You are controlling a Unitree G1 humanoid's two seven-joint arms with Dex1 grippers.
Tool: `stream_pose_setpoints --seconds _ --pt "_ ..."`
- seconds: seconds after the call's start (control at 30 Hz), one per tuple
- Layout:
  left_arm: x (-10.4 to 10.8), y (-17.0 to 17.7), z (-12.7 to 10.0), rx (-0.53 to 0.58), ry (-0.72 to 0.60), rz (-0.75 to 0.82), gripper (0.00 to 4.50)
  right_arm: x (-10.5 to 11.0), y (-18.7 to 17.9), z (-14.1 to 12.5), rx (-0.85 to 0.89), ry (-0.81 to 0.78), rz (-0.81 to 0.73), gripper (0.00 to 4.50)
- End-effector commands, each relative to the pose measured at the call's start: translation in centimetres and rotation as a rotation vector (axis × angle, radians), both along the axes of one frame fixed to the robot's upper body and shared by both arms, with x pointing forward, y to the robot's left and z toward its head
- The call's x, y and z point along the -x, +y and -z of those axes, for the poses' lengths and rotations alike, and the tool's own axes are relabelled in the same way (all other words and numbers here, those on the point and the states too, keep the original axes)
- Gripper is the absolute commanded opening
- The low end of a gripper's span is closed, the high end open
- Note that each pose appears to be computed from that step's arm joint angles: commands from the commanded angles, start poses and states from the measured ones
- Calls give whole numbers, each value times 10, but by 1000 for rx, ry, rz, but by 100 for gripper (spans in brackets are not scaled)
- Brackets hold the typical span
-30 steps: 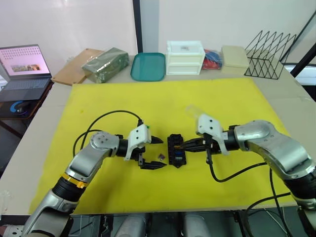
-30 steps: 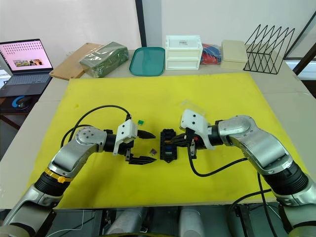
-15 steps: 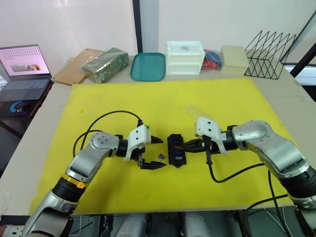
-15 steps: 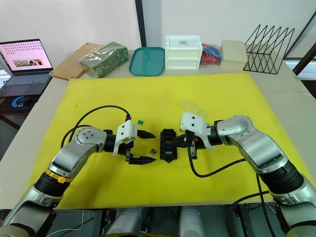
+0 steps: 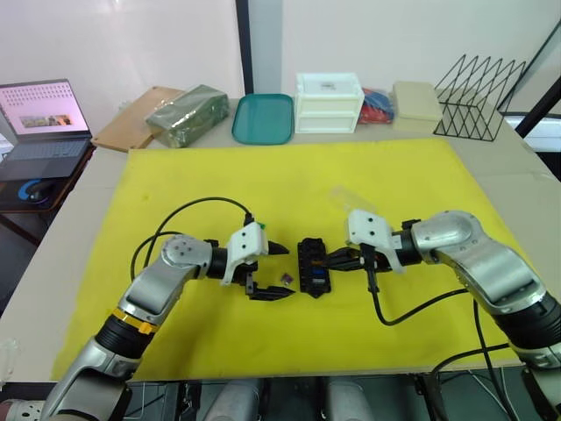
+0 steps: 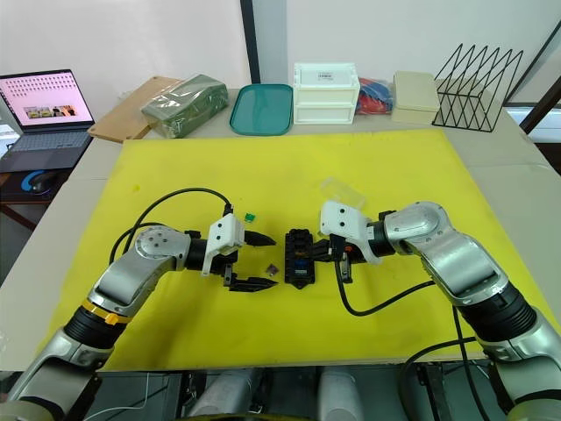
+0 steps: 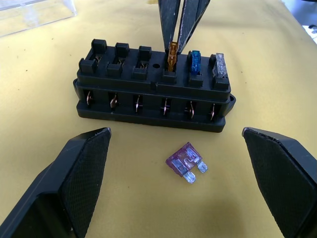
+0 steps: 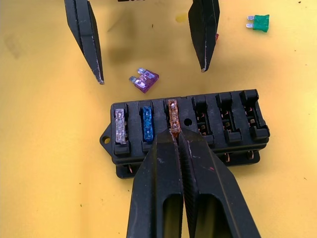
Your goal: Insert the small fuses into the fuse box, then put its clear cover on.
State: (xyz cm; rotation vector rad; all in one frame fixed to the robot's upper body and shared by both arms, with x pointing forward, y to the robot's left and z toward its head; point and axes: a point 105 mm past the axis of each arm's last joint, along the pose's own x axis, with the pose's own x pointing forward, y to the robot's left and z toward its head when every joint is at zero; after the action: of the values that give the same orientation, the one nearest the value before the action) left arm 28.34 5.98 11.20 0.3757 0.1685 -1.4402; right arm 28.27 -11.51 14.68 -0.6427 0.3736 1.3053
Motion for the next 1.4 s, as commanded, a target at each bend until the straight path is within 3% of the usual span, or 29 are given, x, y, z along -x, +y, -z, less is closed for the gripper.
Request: stream_pose_setpoints --seconds 0.03,0.1,0.43,0.53,0.6,0.83,1.4 --pt "1 -3 -7 9 -37 19 450 -1 -1 -1 27 2 11 68" --pt "0 -3 -7 9 -37 18 450 0 -1 -4 26 4 11 129" --pt "-2 -3 -8 8 -42 14 450 -1 9 -33 -64 -18 11 129" --pt "-2 -4 -9 10 -44 15 450 -2 14 -38 -104 -8 9 67" --pt "-2 -5 -10 12 -45 15 450 -2 17 -36 -111 -3 6 2" --pt "-2 -4 -11 13 -48 12 450 -2 25 -30 -135 18 3 2" --pt "-1 -4 -11 5 -52 13 450 -2 10 16 -25 70 41 2"
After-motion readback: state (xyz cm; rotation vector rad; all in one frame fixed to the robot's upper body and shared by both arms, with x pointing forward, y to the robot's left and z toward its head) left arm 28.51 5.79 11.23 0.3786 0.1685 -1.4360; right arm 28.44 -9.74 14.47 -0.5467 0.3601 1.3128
